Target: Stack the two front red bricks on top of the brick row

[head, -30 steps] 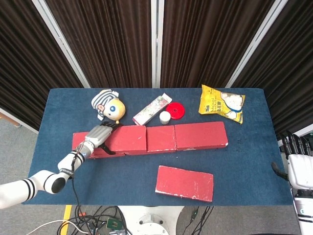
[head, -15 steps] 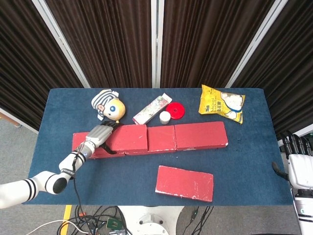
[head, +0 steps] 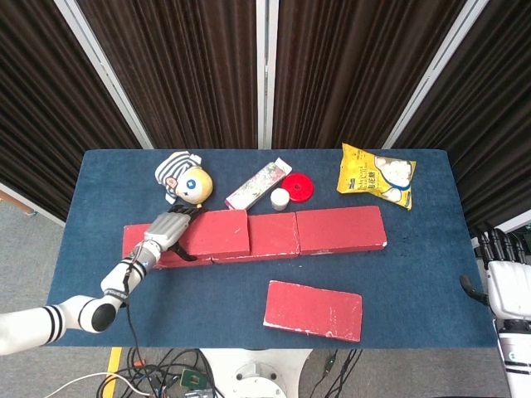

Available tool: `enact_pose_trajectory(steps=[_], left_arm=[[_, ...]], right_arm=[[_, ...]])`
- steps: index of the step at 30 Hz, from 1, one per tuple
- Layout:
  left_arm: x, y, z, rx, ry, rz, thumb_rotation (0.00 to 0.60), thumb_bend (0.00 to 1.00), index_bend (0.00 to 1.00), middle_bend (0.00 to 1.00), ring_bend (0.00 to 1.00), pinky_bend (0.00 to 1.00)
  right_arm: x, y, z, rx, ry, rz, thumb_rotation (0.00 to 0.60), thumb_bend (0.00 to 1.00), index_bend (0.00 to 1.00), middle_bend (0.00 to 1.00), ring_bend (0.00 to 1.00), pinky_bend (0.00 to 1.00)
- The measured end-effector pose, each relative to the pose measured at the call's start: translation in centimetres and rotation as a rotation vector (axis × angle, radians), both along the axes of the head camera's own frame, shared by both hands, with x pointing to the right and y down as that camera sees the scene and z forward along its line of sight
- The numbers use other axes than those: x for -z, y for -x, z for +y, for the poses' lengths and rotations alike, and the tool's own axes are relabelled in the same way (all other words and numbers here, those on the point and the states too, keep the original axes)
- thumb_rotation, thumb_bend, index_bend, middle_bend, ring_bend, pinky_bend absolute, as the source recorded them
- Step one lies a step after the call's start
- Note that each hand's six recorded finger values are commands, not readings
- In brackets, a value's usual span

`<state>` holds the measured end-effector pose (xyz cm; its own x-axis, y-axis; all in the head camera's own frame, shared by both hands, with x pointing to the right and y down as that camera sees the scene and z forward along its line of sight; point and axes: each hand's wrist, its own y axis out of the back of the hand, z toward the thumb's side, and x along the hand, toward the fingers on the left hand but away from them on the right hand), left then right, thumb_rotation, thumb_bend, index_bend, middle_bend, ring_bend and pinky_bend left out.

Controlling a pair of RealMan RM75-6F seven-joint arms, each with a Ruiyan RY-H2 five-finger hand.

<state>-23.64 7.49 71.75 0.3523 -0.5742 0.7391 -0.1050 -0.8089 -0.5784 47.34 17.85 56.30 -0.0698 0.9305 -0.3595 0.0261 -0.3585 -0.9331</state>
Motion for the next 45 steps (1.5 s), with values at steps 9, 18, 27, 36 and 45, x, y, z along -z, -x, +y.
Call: enact_pose_trajectory(steps=[9, 18, 27, 36, 45], left_arm=[[0.12, -0.26, 0.26, 0.002, 0.000, 0.000, 0.600, 0.09, 0.11, 0.28, 0.23, 0.00], [0.25, -0.48, 0.31, 0.008, 0.000, 0.000, 0.600, 0.09, 0.11, 0.28, 0.23, 0.00], [0.12, -0.40, 0.58, 0.020, 0.005, -0.005, 0.600, 0.09, 0.11, 0.28, 0.24, 0.00], [-0.08, -0.31, 0.60, 0.004, -0.005, -0.017, 0.600, 0.09, 0.11, 0.28, 0.24, 0.00], [-0.22, -0.40, 0.79, 0.018, 0.007, -0.006, 0.600, 0.09, 0.11, 0.28, 0.24, 0.00]], right_arm=[[-0.28, -0.21, 0.00, -0.003, 0.006, -0.009, 0.600, 0.22, 0.00, 0.00, 0.00, 0.00], [-0.26, -0.26, -0.03, -0.004, 0.004, -0.009, 0.600, 0.22, 0.00, 0.00, 0.00, 0.00], [-0.41, -0.28, -0.03, -0.005, 0.007, -0.009, 0.600, 0.22, 0.00, 0.00, 0.00, 0.00], [-0.47, -0.41, 0.02, -0.010, 0.012, -0.011, 0.600, 0.22, 0.00, 0.00, 0.00, 0.00], [-0.65, -0.29, 0.05, -0.008, 0.023, -0.020, 0.600, 0.22, 0.00, 0.00, 0.00, 0.00]])
